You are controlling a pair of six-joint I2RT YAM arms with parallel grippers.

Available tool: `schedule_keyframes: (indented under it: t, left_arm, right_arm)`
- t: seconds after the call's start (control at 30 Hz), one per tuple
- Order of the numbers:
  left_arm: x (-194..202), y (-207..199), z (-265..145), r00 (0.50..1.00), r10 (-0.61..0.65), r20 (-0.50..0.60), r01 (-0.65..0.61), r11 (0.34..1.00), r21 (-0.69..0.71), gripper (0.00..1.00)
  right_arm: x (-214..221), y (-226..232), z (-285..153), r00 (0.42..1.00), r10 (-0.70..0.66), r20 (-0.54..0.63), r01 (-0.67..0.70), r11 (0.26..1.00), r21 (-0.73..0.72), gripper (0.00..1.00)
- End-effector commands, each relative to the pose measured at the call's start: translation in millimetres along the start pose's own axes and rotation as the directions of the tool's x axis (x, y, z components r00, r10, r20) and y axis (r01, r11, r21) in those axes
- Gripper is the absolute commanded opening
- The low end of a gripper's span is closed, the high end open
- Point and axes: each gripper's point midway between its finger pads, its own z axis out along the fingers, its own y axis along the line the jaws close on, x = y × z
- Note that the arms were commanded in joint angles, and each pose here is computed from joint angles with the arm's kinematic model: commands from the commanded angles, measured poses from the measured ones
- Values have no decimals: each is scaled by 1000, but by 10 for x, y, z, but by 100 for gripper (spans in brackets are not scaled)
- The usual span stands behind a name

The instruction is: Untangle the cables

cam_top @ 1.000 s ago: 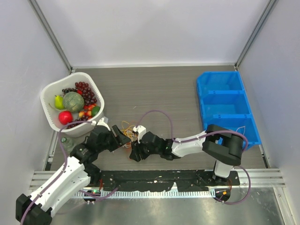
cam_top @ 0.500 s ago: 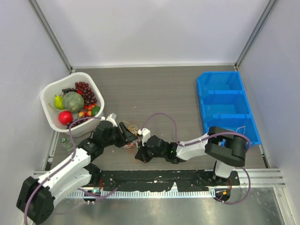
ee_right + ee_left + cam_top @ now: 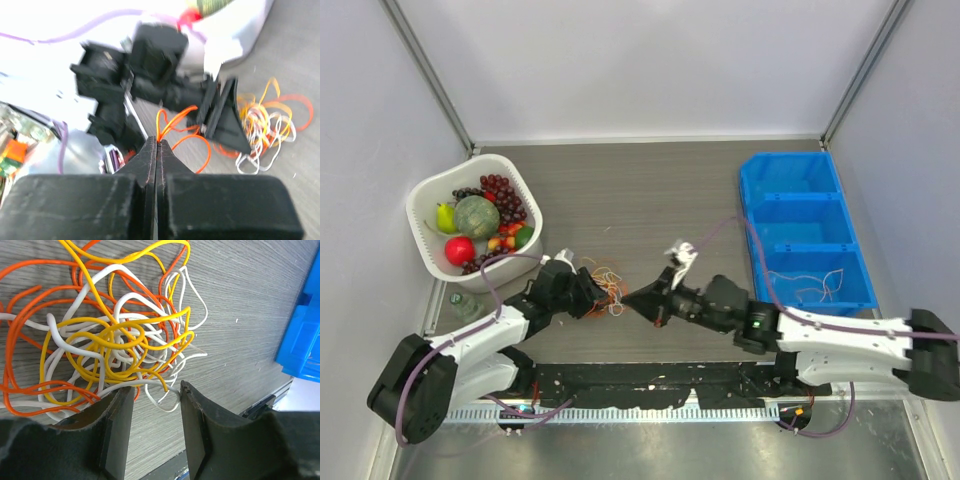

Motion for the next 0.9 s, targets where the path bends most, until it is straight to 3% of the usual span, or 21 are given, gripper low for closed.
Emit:
schedule_keyframes:
  t: [0.0,0.13,0.53,0.87]
  left_arm:
    - [-112,124,-1,997,45,66,-43,998,-37,47]
    - [-98,198,-33,996,54,67,-49,997,-67,47]
    - [-143,150,-180,993,64,95,-59,996,-61,47]
    - [-192,136,-244,990,77,116,-69,995,-70,48]
  right_arm:
    - [-642,48,-412,977,-65,202,56,997,45,1]
    - [-1116,53,-773,934,-70,351,39,995,94,1]
    - [-1730,119,-1508,824,-166,541,110,985,135,1]
    - [-2045,20,-1931,767,-250,591,118,960,252,1]
